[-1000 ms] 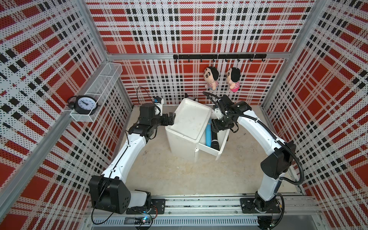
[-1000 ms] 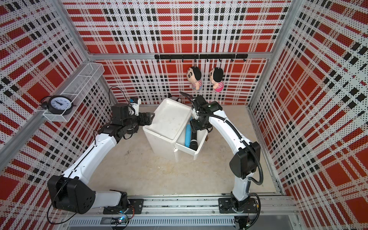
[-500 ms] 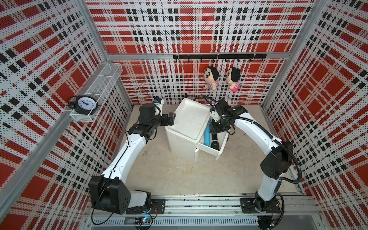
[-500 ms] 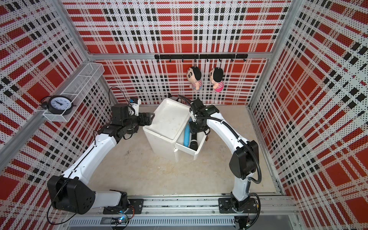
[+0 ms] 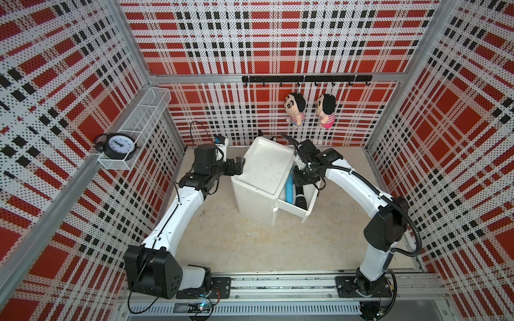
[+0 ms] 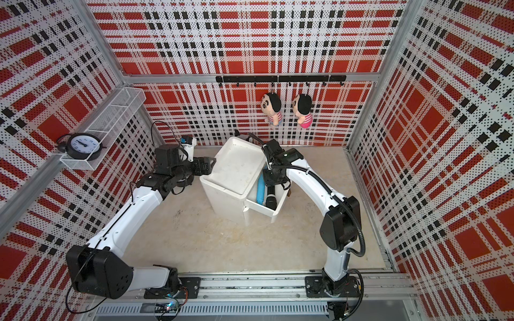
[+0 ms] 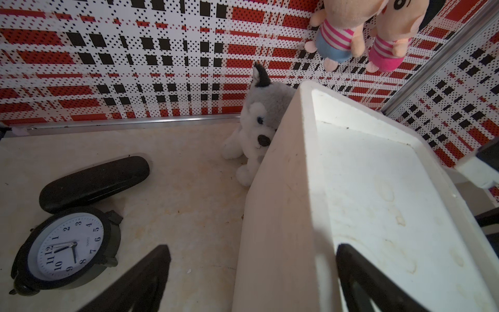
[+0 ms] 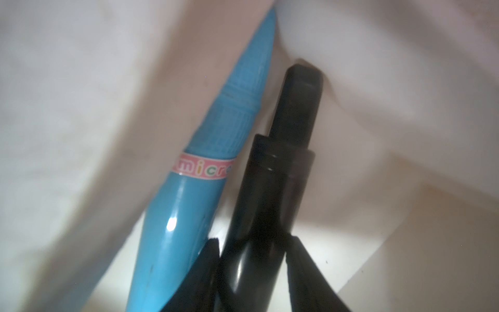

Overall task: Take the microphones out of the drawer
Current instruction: Pick up the microphone from the drawer.

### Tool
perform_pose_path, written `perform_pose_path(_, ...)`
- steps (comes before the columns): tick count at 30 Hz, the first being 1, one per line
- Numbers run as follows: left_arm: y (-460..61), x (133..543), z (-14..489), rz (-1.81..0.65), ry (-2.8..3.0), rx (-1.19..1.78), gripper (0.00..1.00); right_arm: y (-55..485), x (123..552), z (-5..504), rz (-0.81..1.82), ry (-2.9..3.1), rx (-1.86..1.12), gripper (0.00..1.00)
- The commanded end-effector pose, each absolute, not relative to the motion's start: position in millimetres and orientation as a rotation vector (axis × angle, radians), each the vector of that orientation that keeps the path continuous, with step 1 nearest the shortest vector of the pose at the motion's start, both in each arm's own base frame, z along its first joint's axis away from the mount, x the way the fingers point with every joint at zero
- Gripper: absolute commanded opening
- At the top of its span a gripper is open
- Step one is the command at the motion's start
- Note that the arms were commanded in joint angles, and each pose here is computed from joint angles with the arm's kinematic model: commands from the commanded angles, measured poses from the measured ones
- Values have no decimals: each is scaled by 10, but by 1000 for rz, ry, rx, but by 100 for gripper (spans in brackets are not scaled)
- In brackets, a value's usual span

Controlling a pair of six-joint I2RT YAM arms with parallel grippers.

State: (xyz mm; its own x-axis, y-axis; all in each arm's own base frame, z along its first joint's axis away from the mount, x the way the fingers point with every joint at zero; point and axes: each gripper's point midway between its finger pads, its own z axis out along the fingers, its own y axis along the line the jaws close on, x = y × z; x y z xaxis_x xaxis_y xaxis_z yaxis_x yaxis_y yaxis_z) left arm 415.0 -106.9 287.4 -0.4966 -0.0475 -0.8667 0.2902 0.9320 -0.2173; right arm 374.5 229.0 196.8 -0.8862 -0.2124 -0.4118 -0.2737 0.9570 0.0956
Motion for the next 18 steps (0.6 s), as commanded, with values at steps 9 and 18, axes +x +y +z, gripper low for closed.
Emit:
perform_pose_path(9,-1015,4118,2964,-410,2032,159,98,2131,3852,1804,-69,2673,-353,34)
perform_pose_path(18,-1022,4114,2965,-416,2031,160,98,2083,3811,1830,-70,2666,-299,52)
